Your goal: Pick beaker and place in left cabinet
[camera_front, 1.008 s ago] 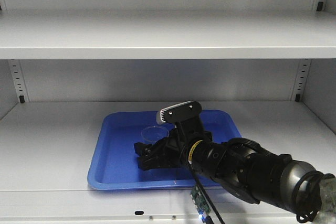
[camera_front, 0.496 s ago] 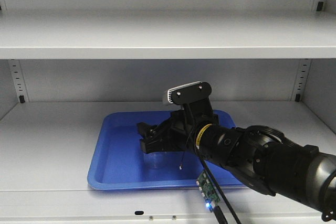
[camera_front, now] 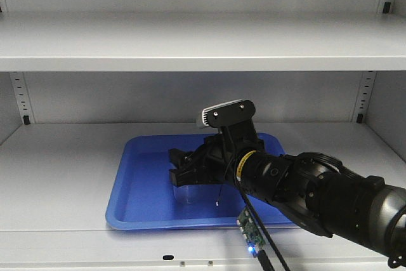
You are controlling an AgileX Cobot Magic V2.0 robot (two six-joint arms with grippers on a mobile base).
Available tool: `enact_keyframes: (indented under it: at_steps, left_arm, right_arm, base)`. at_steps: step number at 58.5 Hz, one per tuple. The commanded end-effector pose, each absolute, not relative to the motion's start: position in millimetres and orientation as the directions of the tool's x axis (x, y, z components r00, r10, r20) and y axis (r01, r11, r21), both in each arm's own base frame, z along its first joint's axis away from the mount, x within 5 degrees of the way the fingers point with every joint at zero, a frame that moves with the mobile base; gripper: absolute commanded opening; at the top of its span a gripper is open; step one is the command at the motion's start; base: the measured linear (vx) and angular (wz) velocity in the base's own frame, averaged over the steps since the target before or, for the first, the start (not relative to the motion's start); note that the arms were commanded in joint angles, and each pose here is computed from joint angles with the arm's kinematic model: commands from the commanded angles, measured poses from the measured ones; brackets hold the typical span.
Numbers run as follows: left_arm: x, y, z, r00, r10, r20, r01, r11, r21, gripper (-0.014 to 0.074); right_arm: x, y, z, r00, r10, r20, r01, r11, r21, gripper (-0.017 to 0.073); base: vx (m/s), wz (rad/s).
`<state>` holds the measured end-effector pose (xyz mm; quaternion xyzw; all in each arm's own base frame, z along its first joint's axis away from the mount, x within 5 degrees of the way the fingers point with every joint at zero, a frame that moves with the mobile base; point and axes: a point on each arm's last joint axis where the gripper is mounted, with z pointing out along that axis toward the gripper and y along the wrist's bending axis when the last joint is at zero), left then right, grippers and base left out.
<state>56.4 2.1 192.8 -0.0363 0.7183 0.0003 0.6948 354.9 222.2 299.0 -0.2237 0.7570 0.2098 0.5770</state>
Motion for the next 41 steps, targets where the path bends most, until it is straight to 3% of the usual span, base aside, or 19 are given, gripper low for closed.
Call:
enact_keyframes:
  at_steps: [1,27,41]
  left_arm:
    - [55,3,207,0.083,-0.05,-0.995,-0.058,0.997,-0.055,-0.0006]
    - [55,3,207,0.083,-0.05,-0.995,-0.058,0.997,-0.055,-0.0006]
    - [55,3,207,0.083,-0.05,-0.995,-0.058,0.997,-0.055,-0.0006]
  right_arm:
    - [347,220,335,-0.126,-0.029,-0.992,-0.612,0.789,0.055,0.0505]
    - [348,219,334,-0.136,-0.036,-0.99,-0.604,0.795,0.054,0.0494]
    - [341,203,346,-0.235,0.009,-0.972,-0.5,0.857,0.128,0.0477]
  base:
    - [0.0,0.0]
    - [0.0,0.0]
    - [0.0,0.0]
